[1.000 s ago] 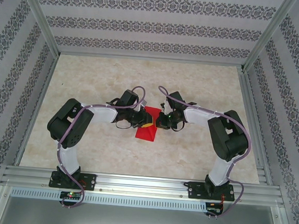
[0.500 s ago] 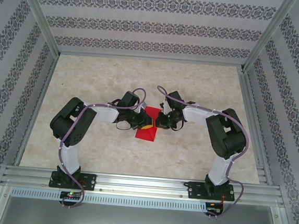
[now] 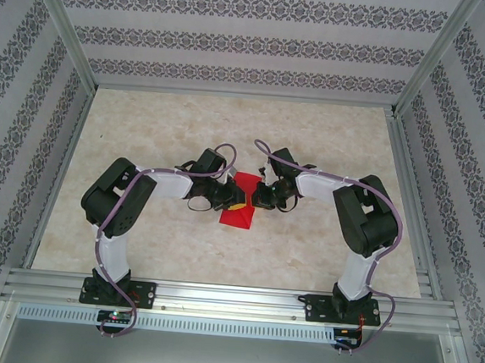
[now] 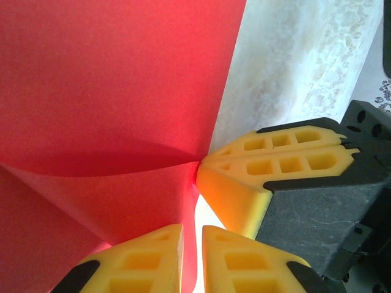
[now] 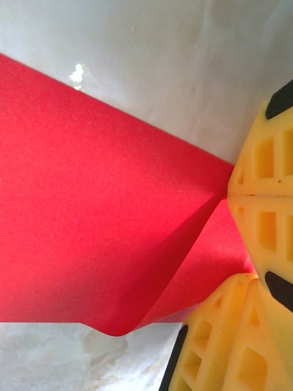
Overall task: Fold a paper plane with a square sheet of paper (pick it up from the middle)
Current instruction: Fold the triangle a second time at the center of the table.
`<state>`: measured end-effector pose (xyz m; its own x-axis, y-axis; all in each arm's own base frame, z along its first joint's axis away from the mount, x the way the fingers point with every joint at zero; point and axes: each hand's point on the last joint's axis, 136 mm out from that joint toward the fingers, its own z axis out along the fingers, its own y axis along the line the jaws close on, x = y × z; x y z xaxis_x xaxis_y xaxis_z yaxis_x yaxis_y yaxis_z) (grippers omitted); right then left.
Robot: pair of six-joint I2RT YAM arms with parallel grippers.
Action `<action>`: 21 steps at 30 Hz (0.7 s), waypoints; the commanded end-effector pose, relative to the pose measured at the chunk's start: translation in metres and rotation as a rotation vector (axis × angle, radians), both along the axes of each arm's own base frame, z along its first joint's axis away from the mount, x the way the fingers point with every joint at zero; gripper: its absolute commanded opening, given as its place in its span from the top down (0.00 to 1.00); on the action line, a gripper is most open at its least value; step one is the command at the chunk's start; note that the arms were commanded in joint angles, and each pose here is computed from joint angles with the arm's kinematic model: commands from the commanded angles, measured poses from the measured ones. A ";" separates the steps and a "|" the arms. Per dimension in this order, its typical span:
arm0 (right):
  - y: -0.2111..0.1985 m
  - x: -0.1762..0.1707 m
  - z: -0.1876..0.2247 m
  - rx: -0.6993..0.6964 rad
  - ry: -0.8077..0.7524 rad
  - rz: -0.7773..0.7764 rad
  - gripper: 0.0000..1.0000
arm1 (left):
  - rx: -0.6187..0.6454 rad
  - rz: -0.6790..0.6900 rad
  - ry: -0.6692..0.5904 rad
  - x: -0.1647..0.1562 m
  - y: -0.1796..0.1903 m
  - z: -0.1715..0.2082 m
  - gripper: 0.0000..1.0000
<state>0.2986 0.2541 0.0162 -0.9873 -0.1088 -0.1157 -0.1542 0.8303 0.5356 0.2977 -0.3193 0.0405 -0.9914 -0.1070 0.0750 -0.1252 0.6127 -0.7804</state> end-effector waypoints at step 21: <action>0.005 0.012 0.019 0.040 -0.085 0.050 0.95 | -0.047 -0.018 -0.078 0.004 -0.007 0.024 0.83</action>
<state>0.2983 0.2547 0.0167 -0.9801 -0.1438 -0.1370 -0.1953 0.8228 0.5338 0.2998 -0.3201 0.0514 -0.9928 -0.1083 0.0517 -0.1069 0.6022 -0.7912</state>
